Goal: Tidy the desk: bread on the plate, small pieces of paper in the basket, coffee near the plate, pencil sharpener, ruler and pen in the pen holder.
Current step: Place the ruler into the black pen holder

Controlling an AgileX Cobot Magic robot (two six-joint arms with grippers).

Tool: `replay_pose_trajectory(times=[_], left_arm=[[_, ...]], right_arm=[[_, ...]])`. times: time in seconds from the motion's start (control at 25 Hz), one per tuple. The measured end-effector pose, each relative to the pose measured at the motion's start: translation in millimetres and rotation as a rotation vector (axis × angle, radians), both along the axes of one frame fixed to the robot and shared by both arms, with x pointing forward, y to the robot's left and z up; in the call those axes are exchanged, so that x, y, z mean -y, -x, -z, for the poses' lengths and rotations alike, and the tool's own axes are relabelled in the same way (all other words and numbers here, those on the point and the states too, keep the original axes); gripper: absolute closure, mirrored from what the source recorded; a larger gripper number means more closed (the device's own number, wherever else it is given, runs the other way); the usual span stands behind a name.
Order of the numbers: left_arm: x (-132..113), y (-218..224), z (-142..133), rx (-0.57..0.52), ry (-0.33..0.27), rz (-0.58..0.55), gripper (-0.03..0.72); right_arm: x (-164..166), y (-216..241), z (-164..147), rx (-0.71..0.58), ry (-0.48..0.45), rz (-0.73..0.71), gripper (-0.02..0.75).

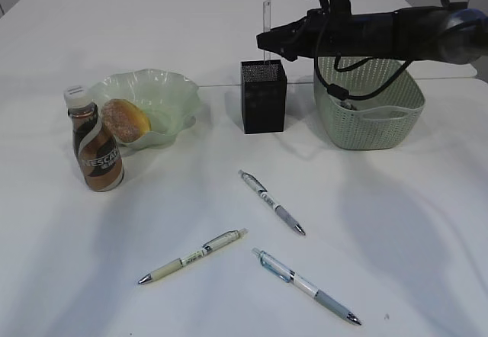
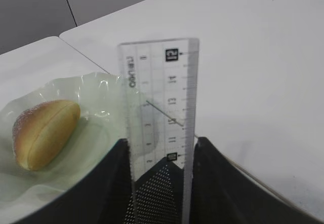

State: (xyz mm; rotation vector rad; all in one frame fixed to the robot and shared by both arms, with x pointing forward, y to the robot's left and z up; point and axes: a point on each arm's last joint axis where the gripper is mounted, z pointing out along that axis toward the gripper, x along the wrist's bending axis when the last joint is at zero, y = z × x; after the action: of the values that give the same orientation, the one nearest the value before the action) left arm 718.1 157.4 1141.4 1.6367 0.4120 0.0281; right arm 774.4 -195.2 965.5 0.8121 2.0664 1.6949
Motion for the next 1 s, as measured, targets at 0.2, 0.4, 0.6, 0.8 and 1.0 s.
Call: replay_pose_trajectory(times=[0.2, 0.4, 0.6, 0.8, 1.0], left_arm=[[0, 0, 0, 0.0, -0.003, -0.001, 0.443], [0, 0, 0, 0.0, -0.003, -0.001, 0.449], [0, 0, 0, 0.0, -0.003, -0.001, 0.449], [0, 0, 0, 0.0, -0.003, -0.001, 0.449], [0, 0, 0, 0.0, -0.004, -0.001, 0.449]], right_arm=[[0, 0, 0, -0.003, -0.021, 0.004, 0.355], [-1, 1, -1, -0.002, -0.029, -0.012, 0.314], [-4, 4, -4, -0.002, -0.064, -0.053, 0.309], [-8, 10, -13, 0.007, -0.103, -0.126, 0.309], [-10, 25, -58, 0.056, -0.097, -0.197, 0.309]])
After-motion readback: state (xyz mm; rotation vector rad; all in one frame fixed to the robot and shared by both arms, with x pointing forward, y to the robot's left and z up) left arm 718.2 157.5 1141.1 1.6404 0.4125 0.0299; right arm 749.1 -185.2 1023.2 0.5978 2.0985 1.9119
